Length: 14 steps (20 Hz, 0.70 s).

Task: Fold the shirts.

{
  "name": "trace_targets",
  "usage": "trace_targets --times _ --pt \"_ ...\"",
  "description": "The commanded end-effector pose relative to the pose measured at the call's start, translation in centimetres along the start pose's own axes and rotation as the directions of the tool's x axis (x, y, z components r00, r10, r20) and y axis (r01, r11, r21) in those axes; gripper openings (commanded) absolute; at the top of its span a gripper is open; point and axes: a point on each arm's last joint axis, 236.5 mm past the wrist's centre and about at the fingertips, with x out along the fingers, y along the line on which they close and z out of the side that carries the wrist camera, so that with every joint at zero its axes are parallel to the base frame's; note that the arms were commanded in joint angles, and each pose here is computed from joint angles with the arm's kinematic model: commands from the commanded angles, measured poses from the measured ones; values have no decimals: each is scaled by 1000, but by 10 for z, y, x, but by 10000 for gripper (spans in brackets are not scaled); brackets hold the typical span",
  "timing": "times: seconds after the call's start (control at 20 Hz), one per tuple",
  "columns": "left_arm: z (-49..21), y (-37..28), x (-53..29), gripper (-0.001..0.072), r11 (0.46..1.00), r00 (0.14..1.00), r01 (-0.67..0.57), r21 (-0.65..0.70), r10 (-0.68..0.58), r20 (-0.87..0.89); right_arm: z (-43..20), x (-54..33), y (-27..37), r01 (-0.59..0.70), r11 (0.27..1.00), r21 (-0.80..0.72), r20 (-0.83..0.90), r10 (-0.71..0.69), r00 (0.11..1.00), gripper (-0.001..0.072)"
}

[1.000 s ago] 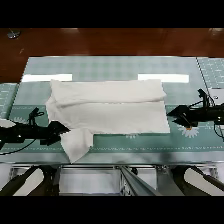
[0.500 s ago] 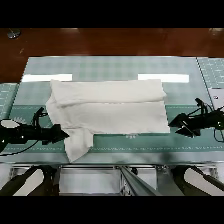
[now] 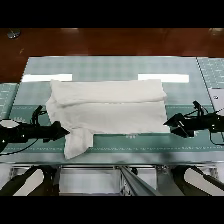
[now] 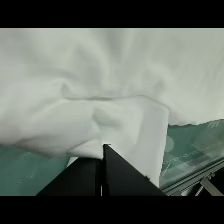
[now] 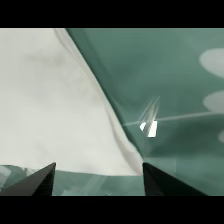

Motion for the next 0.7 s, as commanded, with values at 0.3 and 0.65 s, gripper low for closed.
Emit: trace_targets --times 0.3,0.65 --pt "4 0 0 20 1000 1000 0 -2 0 18 5 33 32 -1 994 -106 -49 -4 999 514" --pt "69 -30 -58 20 996 984 17 86 -31 174 40 -14 59 34 966 -258 -3 -36 999 33"
